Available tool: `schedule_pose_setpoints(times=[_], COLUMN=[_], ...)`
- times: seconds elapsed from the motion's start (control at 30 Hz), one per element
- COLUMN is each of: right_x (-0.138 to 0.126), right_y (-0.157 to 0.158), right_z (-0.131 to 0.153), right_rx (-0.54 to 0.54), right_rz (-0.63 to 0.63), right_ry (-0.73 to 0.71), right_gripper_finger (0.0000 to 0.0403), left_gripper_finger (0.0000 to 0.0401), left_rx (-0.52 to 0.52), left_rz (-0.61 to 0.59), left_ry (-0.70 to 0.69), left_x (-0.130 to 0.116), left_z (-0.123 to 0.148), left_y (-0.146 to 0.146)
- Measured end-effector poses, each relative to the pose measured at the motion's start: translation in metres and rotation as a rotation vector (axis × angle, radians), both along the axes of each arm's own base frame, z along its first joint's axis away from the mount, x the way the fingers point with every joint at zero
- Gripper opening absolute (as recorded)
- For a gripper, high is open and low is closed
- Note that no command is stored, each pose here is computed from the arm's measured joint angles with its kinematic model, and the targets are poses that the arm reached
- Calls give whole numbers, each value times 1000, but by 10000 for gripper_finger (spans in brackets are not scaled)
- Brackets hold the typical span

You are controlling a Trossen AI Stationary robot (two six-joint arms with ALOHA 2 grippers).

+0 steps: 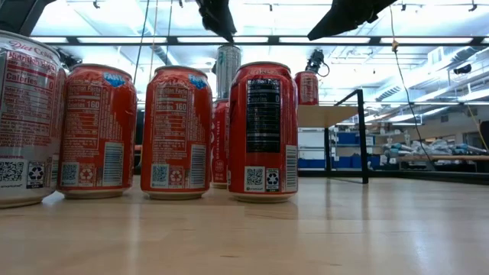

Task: Place canned beverage on shelf
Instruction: Put the black soda can on the shelf aligned with the other black soda can

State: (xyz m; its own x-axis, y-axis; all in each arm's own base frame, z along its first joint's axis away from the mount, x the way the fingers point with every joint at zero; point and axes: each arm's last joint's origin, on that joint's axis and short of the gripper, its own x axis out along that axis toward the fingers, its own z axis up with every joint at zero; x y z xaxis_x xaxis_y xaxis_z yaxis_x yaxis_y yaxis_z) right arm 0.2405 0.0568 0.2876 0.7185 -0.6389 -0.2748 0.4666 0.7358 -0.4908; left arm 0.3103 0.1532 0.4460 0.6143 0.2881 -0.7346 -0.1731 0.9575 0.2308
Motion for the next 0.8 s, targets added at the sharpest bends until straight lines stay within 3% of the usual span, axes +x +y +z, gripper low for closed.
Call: schedule_pose_setpoints(times=[0.2,0.5,0.8], right_x=[0,-1,-2], right_y=[0,4,10], right_z=[0,0,0], right_rx=[0,2,4], right_rz=[0,20,41], right_ry=[1,2,-7], right_gripper_finger=[347,347,347], left_gripper_finger=[350,350,350], left_rx=[53,9,-27], left_rz=[2,106,192], left_ry=[-15,127,184], left_x=[-5,-29,-24], left_z=[12,15,-6], left_y=[-22,-57,-64])
